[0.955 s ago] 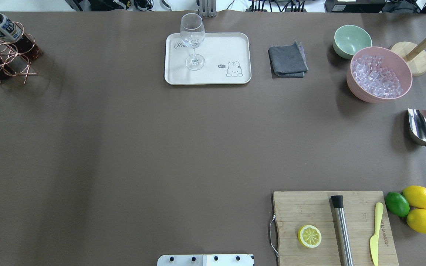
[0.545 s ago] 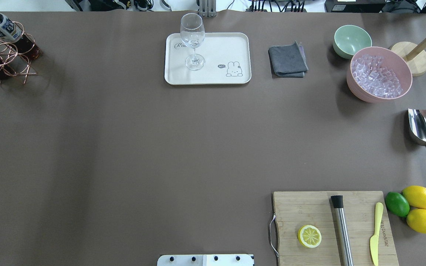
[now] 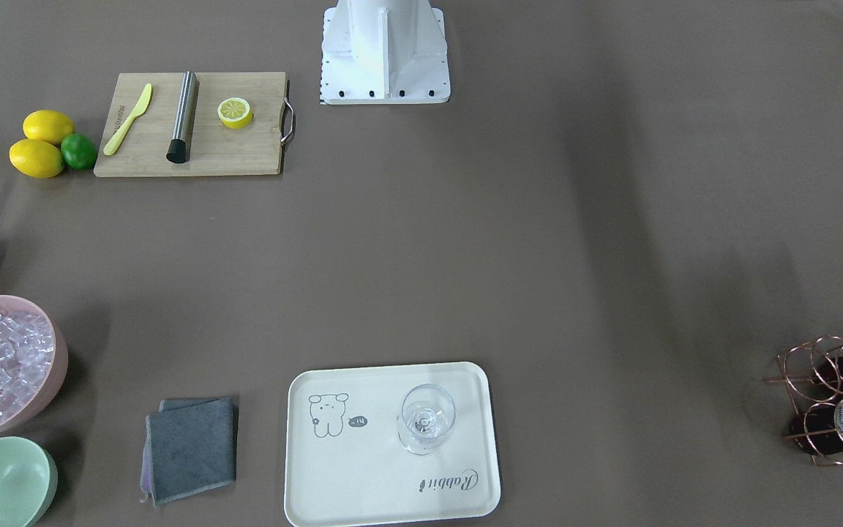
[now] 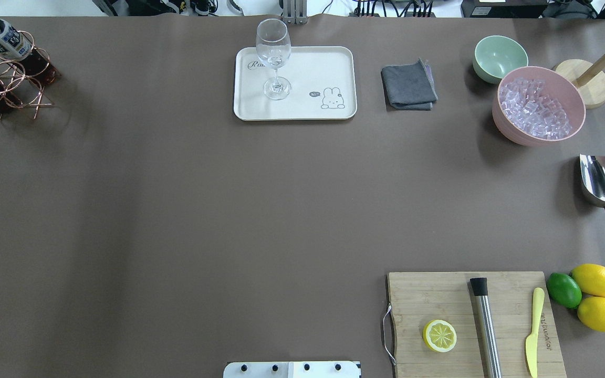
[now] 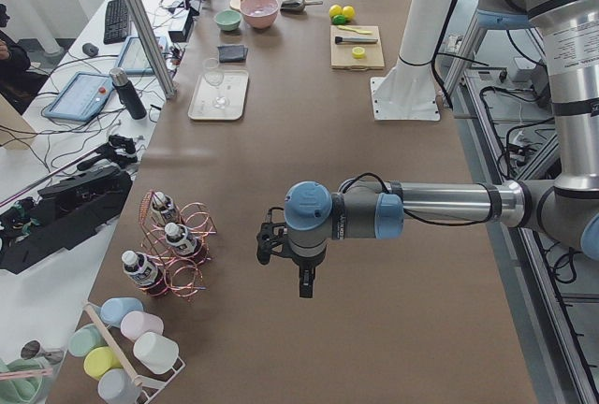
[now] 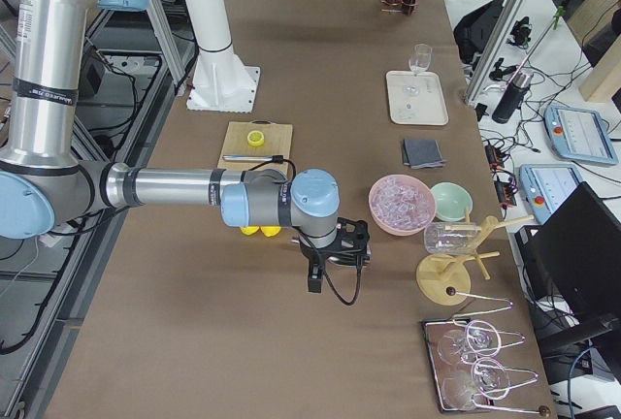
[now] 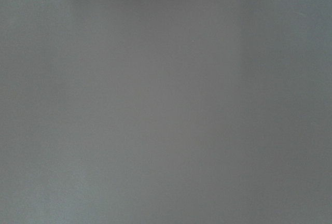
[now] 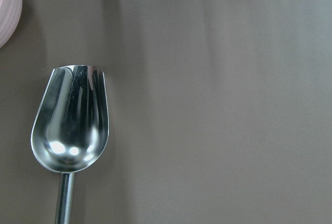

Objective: Take tea from basket to plate

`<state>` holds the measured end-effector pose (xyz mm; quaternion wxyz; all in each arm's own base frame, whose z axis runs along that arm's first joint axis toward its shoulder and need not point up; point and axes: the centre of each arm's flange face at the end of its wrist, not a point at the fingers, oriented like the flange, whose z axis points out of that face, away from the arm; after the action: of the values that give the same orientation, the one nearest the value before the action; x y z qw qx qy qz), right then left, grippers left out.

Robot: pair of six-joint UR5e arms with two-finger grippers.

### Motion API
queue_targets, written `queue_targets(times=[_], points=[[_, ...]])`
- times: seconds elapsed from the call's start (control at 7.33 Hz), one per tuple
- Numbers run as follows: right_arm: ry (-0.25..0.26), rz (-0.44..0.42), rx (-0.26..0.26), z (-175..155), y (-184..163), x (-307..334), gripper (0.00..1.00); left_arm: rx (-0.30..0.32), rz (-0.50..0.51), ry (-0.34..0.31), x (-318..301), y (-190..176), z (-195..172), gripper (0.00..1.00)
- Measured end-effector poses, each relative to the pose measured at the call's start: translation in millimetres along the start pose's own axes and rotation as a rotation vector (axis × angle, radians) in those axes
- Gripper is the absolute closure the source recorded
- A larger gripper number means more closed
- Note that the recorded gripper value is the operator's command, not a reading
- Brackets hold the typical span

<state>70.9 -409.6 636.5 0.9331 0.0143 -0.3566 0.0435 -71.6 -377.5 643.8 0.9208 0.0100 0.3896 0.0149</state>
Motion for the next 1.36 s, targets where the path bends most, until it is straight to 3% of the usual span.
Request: queue_targets(times=[1.36], points=[[-0.002,-0.007,0.005,-3,-8,-8,0.00,0.020,-0.009,0.000,-3,2,-8,0.02]])
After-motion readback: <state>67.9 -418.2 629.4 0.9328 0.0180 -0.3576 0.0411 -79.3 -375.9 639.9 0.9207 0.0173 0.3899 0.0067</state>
